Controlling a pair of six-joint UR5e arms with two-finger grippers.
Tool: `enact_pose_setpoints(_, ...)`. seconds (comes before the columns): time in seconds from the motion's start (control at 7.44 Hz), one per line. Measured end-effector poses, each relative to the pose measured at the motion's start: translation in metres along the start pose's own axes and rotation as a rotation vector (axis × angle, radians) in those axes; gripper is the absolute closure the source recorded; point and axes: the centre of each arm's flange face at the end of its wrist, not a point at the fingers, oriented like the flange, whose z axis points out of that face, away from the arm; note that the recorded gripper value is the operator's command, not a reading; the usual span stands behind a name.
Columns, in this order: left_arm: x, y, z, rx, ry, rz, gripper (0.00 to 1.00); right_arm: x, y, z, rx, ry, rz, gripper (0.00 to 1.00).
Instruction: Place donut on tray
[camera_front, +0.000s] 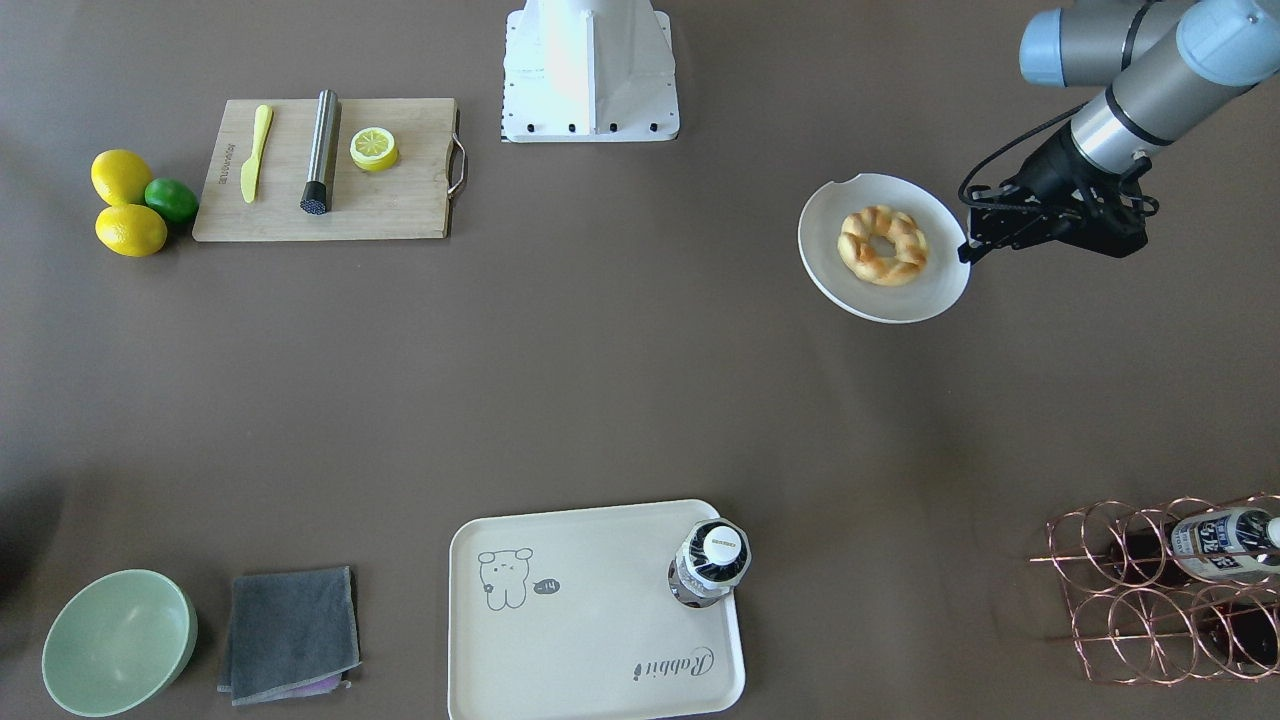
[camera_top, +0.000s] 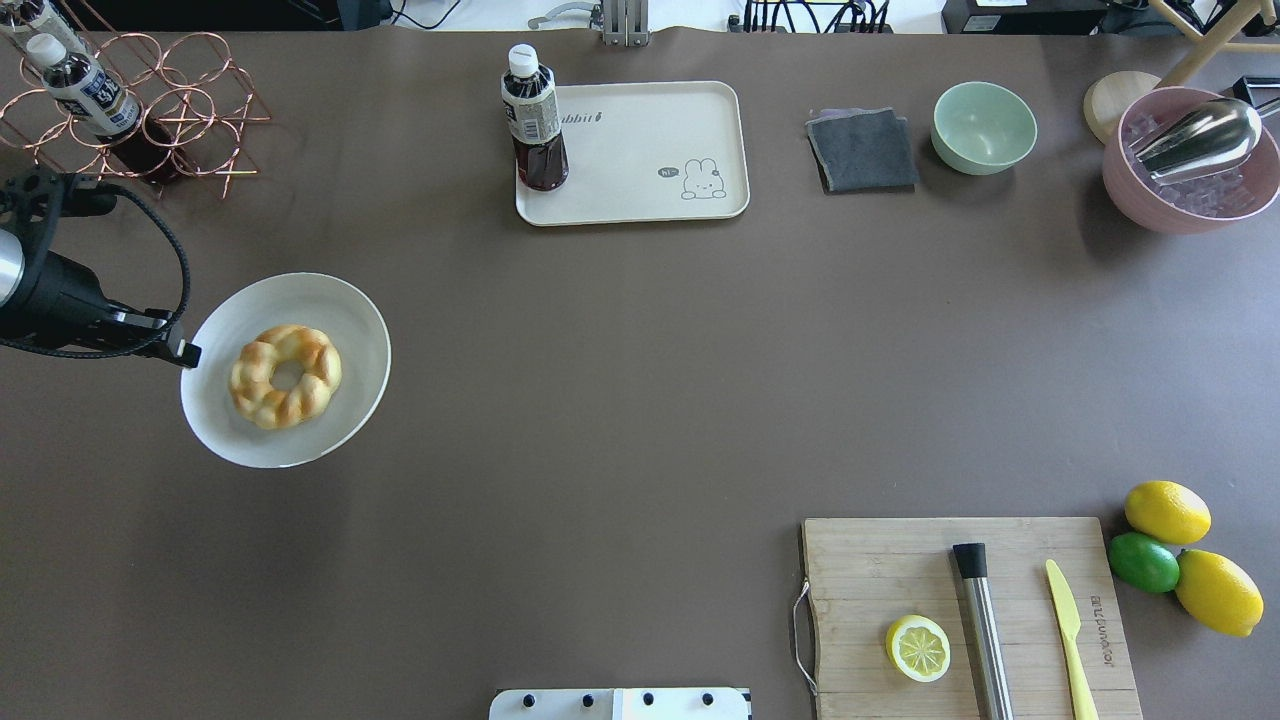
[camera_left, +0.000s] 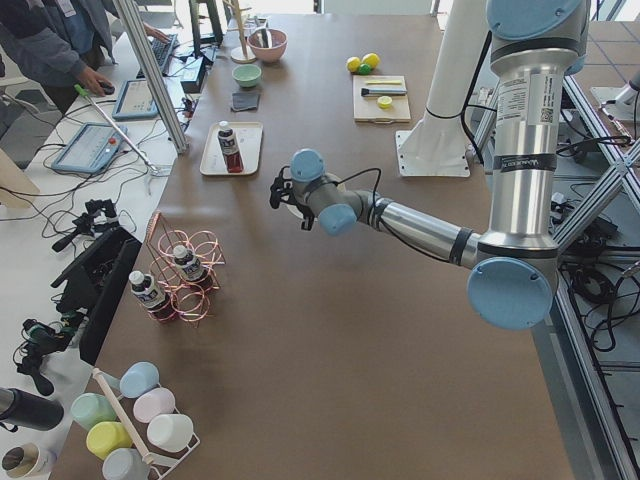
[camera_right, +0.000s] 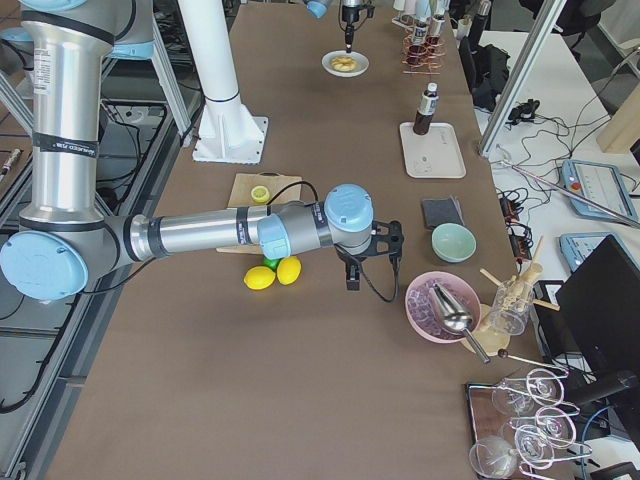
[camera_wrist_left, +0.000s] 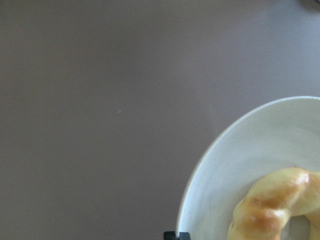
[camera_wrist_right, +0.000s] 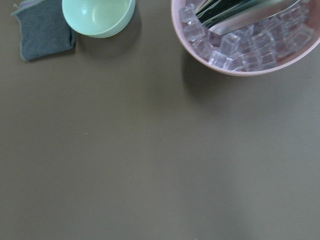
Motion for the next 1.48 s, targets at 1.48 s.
enact_pose_setpoints(1.48,0.407,0.002,0.037,0.054,0.030,-0.014,1.00,-0.272,0.046,0.035,-0.127,-0.140,0.033,0.08)
